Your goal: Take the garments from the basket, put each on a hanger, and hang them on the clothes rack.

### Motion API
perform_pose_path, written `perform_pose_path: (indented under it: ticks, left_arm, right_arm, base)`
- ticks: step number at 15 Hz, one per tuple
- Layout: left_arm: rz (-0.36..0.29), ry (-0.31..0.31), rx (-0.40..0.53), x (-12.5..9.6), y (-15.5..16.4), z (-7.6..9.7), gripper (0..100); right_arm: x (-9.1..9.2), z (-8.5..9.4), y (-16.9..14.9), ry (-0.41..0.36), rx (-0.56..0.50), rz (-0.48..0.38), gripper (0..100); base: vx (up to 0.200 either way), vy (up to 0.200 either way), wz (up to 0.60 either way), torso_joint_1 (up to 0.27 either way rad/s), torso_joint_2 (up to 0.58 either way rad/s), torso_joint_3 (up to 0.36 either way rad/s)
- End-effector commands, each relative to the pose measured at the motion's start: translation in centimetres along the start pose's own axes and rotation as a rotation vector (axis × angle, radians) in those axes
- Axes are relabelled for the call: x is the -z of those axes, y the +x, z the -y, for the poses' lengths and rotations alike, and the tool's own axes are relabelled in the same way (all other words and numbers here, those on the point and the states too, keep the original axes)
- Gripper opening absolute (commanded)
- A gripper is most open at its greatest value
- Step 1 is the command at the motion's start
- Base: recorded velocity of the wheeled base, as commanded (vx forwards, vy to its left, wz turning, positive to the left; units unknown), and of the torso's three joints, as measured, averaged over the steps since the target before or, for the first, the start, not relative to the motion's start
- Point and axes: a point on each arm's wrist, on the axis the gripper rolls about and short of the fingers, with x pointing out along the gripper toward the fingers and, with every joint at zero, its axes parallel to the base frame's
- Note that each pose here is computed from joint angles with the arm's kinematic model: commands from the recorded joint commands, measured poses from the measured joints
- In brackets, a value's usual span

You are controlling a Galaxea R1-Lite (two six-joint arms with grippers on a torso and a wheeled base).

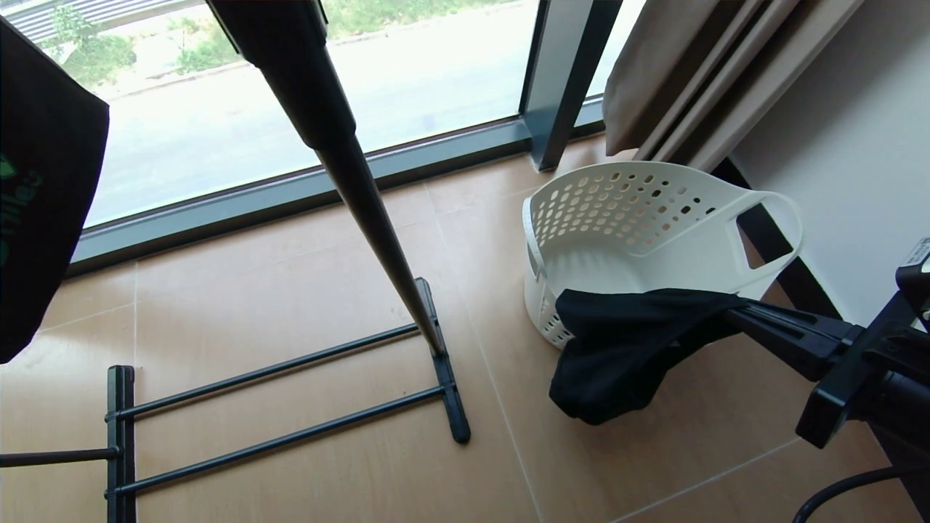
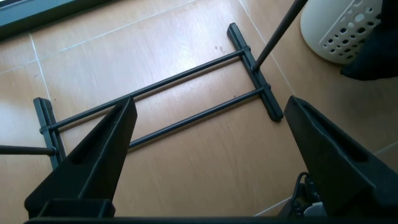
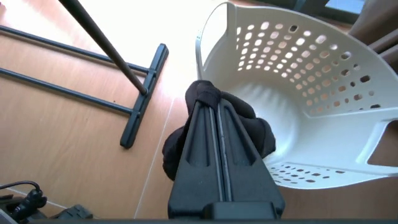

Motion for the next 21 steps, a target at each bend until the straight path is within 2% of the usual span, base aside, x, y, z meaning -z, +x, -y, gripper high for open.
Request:
perform_pose_path:
  ticks: [1, 12, 21]
  left_arm:
    - [-0.003, 0.0, 0.001, 0.04, 0.02, 0.0, 100]
    - [-0.001, -0.001, 0.001, 0.0, 0.01, 0.0, 100]
    - [-0.001, -0.004, 0.001, 0.0, 0.01, -0.01, 100]
  right_arm:
    - [-0.11, 0.02, -0.09, 0.001, -0.001, 0.008, 0]
    - [0.09, -0.14, -0.05, 0.0, -0.045, 0.01, 0]
    - [0.28, -0.18, -0.14, -0.003, -0.047, 0.004, 0]
  base:
    - [0.0, 0.0, 0.0, 0.002, 0.0, 0.207]
    - [0.0, 0.0, 0.0, 0.001, 0.0, 0.198]
    - [0.0, 0.0, 0.0, 0.024, -0.38, -0.151]
